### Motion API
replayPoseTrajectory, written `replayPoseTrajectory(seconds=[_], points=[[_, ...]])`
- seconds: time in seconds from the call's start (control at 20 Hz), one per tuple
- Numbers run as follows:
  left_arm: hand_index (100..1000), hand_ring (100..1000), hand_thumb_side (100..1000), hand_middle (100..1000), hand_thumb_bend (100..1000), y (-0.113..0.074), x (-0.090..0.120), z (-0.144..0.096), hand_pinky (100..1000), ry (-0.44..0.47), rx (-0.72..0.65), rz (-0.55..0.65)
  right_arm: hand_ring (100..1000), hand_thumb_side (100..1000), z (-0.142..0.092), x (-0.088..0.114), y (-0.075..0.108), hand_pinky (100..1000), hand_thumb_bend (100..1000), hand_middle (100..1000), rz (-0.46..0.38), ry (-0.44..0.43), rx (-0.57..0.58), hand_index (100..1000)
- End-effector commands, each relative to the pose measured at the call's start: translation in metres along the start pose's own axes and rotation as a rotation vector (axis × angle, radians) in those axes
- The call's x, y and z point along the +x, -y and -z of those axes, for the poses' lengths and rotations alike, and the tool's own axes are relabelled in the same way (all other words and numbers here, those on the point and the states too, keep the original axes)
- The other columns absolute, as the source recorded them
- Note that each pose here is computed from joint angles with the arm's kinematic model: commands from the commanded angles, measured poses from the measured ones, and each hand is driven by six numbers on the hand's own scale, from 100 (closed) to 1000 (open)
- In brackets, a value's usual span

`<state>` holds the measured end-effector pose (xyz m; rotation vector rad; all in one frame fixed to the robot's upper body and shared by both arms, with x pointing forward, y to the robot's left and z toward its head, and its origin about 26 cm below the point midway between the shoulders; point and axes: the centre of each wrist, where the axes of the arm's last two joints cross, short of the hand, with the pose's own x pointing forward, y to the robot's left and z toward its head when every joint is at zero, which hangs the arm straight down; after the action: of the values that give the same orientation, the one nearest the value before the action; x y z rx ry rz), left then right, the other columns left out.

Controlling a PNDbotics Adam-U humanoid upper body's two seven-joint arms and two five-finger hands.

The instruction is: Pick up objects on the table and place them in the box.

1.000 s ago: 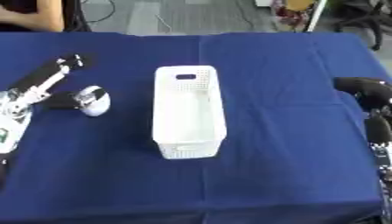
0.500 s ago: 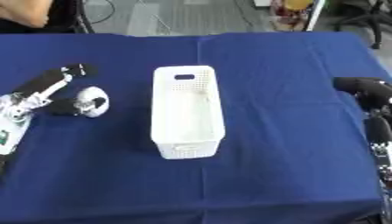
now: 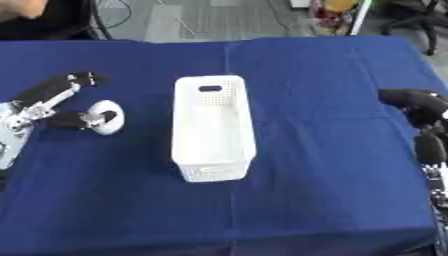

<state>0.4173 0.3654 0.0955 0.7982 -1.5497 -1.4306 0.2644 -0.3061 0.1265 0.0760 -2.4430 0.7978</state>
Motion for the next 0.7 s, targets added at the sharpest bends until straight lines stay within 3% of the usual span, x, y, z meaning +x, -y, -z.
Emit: replayPoseTrajectory(seconds=[0.05,0.7], points=[[909,790,729,879,897,-0.0193,-0.0032,0.0024,845,0.009,0.017,0.042,844,669,0.0027,0.0046,0.0048,857,100,765,-0.016,0.014,0.017,867],[908,788,754,876,895,-0.0137,0.0009,0.0102,848,0.037,-0.054,0.040,845,669,0.0026,0.0045,0.0043,858,100,765,-0.014,0.014,0.016,867]])
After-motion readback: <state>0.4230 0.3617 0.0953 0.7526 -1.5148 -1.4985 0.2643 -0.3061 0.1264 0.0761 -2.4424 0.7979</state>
